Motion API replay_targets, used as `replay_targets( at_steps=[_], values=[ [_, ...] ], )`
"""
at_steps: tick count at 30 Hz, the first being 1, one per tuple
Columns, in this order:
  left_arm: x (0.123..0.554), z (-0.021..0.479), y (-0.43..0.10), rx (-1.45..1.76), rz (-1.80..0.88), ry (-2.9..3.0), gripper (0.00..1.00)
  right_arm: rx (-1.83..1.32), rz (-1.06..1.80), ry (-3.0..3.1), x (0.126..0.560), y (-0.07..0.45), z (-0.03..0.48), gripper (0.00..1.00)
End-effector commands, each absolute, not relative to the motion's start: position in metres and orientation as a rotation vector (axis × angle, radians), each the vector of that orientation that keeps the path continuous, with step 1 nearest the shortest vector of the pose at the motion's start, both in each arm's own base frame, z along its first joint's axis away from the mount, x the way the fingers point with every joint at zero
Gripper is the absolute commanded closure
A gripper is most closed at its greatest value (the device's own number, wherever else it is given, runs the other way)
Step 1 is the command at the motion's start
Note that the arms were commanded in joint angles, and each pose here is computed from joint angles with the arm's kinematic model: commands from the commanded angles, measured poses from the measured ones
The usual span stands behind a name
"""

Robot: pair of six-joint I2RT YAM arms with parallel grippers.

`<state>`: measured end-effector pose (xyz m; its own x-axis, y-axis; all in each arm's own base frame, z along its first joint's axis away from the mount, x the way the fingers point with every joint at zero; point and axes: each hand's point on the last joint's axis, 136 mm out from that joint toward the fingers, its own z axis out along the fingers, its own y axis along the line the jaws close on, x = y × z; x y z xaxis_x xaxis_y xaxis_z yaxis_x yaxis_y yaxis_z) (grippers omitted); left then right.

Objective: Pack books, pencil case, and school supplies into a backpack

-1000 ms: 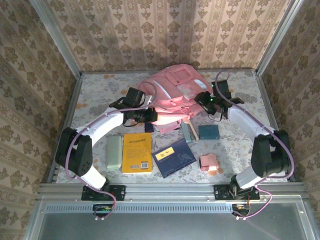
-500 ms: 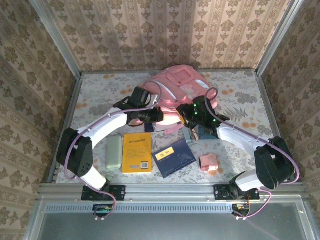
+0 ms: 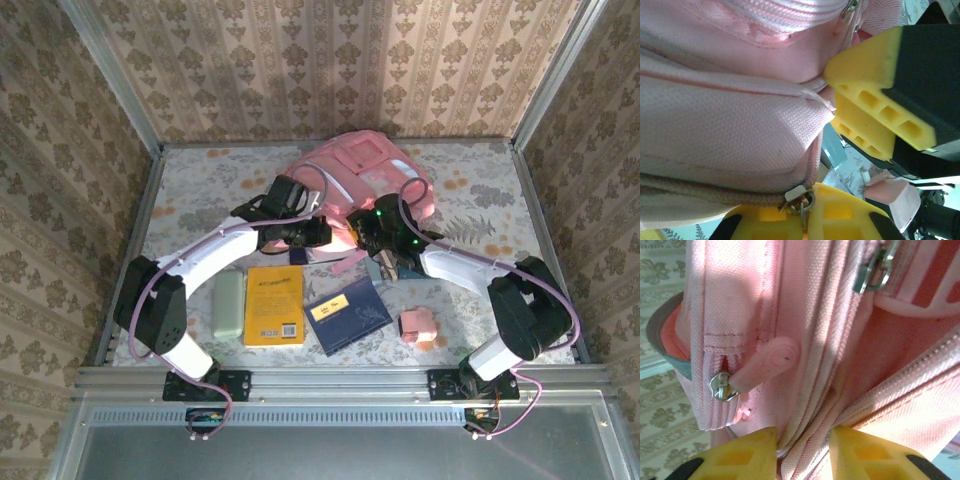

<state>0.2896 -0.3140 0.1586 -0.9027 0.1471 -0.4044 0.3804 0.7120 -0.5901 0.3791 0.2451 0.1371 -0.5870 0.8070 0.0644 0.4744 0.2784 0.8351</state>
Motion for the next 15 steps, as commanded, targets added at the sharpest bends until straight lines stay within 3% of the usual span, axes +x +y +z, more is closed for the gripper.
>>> replay_targets(
  at_steps=[1, 5, 15],
  values=[
    [0.287, 0.216, -0.337, 0.505, -1.133, 2.414, 1.0, 1.144, 1.124, 2.188, 0.391, 0.242, 0.13, 0.82],
    [0.286, 0.211, -0.332, 0.508, -1.091, 2.429, 1.0, 1.116, 1.08, 2.213, 0.394, 0.239, 0.13, 1.0],
    [0.293, 0.194, -0.305, 0.479, -0.923, 2.497, 1.0, 1.135, 1.021, 2.227, 0.387, 0.219, 0.123, 1.0]
  ],
)
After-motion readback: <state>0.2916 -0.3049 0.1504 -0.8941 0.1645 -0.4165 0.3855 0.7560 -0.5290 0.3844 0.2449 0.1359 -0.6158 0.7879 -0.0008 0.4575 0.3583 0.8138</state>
